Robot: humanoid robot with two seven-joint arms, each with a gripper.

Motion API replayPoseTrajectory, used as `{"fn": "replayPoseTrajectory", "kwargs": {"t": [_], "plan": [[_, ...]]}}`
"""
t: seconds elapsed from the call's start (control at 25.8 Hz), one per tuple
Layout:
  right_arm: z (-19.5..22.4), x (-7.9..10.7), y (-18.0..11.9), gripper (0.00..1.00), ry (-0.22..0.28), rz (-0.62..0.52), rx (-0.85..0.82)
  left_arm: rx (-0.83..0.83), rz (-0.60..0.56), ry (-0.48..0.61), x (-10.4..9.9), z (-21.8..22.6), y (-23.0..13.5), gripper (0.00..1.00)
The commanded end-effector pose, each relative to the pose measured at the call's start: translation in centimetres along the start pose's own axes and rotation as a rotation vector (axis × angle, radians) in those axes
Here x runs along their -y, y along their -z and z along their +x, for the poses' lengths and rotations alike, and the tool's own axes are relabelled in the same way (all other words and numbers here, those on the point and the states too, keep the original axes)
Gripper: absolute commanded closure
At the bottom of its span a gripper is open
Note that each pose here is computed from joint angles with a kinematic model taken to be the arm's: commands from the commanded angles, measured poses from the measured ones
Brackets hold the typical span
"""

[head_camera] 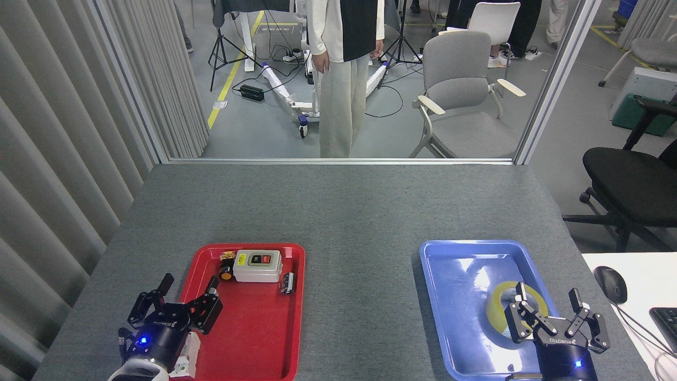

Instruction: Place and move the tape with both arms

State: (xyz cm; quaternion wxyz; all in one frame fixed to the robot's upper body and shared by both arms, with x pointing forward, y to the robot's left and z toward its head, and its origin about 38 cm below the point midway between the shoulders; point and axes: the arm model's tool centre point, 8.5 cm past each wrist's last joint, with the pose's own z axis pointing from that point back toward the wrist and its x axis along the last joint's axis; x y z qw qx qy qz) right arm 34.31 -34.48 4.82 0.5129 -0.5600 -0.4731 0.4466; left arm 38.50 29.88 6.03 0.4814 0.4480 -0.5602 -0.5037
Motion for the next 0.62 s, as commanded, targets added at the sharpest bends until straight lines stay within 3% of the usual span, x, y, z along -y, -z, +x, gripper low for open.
{"fn": "replayPoseTrajectory", "kwargs": {"t": [0.0, 0.58], "plan": [[0.2, -0.7, -1.4, 0.01, -0.001, 0.039, -0.002, -0.007, -0.001, 0.000, 0.0, -0.2, 0.0, 0.00], [0.8, -0.9, -3.8, 0.00, 0.023, 0.063, 0.030, -0.019, 0.002, 0.001, 0.0, -0.5, 0.0, 0.00]]}}
